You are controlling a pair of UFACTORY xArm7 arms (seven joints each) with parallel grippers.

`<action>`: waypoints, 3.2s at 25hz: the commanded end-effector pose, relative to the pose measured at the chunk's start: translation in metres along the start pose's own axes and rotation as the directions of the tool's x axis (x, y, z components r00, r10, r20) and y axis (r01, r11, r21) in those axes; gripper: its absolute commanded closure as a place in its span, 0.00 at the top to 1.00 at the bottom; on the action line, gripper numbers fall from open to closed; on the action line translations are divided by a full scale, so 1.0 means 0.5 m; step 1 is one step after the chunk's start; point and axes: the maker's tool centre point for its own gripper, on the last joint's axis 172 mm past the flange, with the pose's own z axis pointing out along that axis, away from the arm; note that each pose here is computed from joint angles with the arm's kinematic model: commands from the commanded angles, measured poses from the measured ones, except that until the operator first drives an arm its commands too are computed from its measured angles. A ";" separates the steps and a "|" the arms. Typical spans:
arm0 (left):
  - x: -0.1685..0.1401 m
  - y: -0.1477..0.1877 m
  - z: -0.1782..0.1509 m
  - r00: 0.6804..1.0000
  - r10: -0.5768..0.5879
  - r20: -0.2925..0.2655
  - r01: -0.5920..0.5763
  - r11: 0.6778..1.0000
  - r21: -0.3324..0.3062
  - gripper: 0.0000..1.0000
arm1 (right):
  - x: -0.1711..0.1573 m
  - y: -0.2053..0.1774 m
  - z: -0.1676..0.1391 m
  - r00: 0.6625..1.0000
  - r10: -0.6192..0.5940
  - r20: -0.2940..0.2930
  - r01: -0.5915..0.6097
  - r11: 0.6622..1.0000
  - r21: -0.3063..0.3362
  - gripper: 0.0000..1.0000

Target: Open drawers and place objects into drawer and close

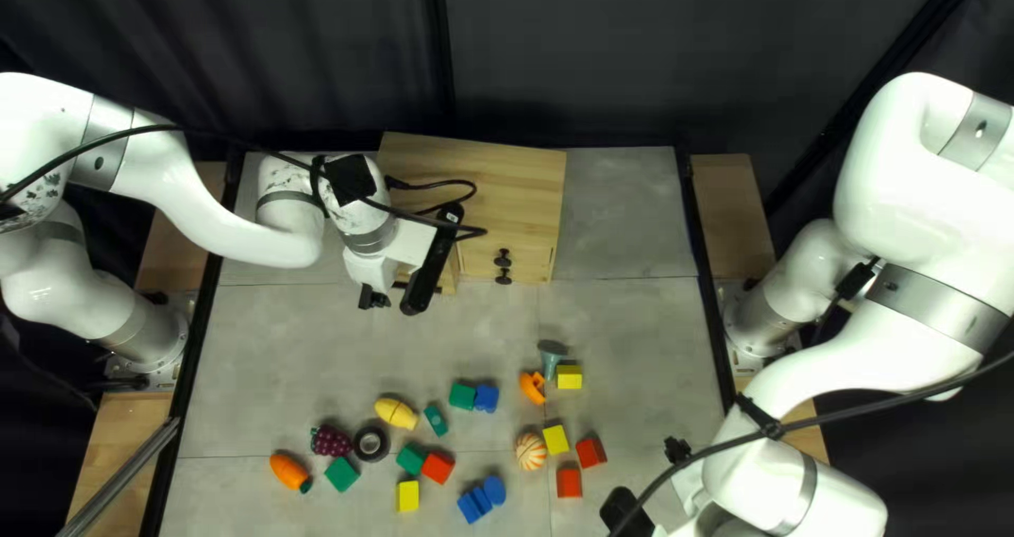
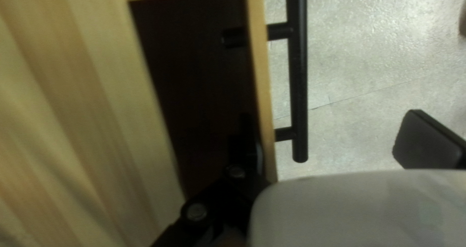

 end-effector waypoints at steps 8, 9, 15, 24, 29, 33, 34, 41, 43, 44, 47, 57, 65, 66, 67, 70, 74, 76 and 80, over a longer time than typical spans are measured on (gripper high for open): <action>0.010 0.017 0.003 1.000 -0.008 -0.003 0.008 1.000 0.005 1.00 | 0.000 0.000 0.000 1.000 0.000 0.000 0.000 1.000 0.000 1.00; 0.010 0.018 0.004 1.000 -0.008 -0.003 0.008 1.000 0.005 1.00 | 0.000 0.000 0.000 1.000 0.000 0.000 0.000 1.000 0.000 1.00; 0.007 0.021 0.000 1.000 -0.013 -0.003 0.013 1.000 0.007 1.00 | 0.000 0.000 0.000 1.000 0.000 0.000 0.000 1.000 0.000 1.00; 0.006 0.017 -0.014 1.000 -0.017 0.007 0.016 1.000 0.014 1.00 | 0.000 0.000 0.000 1.000 0.000 0.000 0.000 1.000 0.000 1.00; 0.007 0.023 -0.011 1.000 -0.016 0.007 0.016 1.000 0.013 1.00 | 0.000 0.000 0.000 1.000 0.000 0.000 0.000 1.000 0.000 1.00; 0.008 0.025 -0.015 1.000 -0.016 0.007 0.016 1.000 0.014 1.00 | 0.000 0.000 0.000 1.000 0.000 0.000 0.000 1.000 0.000 1.00; 0.009 0.024 -0.015 1.000 -0.016 0.007 0.016 1.000 0.014 1.00 | 0.000 0.000 0.000 1.000 0.000 0.000 0.000 1.000 0.000 1.00; 0.009 0.039 -0.012 1.000 -0.014 0.010 0.014 1.000 0.009 1.00 | 0.000 0.000 0.000 1.000 0.000 0.000 0.000 1.000 0.000 1.00; 0.006 0.044 -0.013 1.000 -0.016 0.009 0.015 1.000 0.008 1.00 | 0.000 0.000 0.000 1.000 0.000 0.000 0.000 1.000 0.000 1.00; 0.006 0.045 -0.013 1.000 -0.016 0.008 0.016 1.000 0.008 1.00 | 0.000 0.000 0.000 1.000 0.000 0.000 0.000 1.000 0.000 1.00; 0.006 0.049 -0.014 1.000 -0.019 0.008 0.018 1.000 0.007 1.00 | 0.000 0.000 0.000 1.000 0.000 0.000 0.000 1.000 0.000 1.00; 0.006 0.059 -0.026 1.000 -0.017 0.011 0.017 1.000 0.010 1.00 | 0.000 0.000 0.000 1.000 0.000 0.000 0.000 1.000 0.000 1.00; 0.004 0.067 -0.026 1.000 -0.019 0.014 0.019 1.000 0.010 1.00 | 0.000 0.000 0.000 1.000 0.000 0.000 0.000 1.000 0.000 1.00; 0.005 0.066 -0.026 1.000 -0.019 0.014 0.019 1.000 0.010 1.00 | 0.000 0.000 0.000 1.000 0.000 0.000 0.000 1.000 0.000 1.00; 0.006 0.066 -0.027 1.000 -0.019 0.013 0.019 1.000 0.011 1.00 | 0.000 0.000 0.000 1.000 0.000 0.000 0.000 1.000 0.000 1.00; 0.020 0.059 -0.035 1.000 -0.023 0.016 0.022 1.000 0.017 1.00 | 0.000 0.000 0.000 1.000 0.000 0.000 0.000 1.000 0.000 1.00; 0.037 0.050 -0.040 0.999 -0.031 0.020 0.030 0.999 0.024 1.00 | 0.000 0.000 0.000 1.000 0.000 0.000 0.000 1.000 0.000 1.00; 0.046 0.048 -0.043 0.999 -0.035 0.021 0.035 0.999 0.026 1.00 | 0.000 0.000 0.000 1.000 0.000 0.000 0.000 1.000 0.000 1.00; 0.046 0.052 -0.048 0.999 -0.042 0.022 0.041 0.999 0.024 1.00 | 0.000 0.000 0.000 1.000 0.000 0.000 0.000 1.000 0.000 1.00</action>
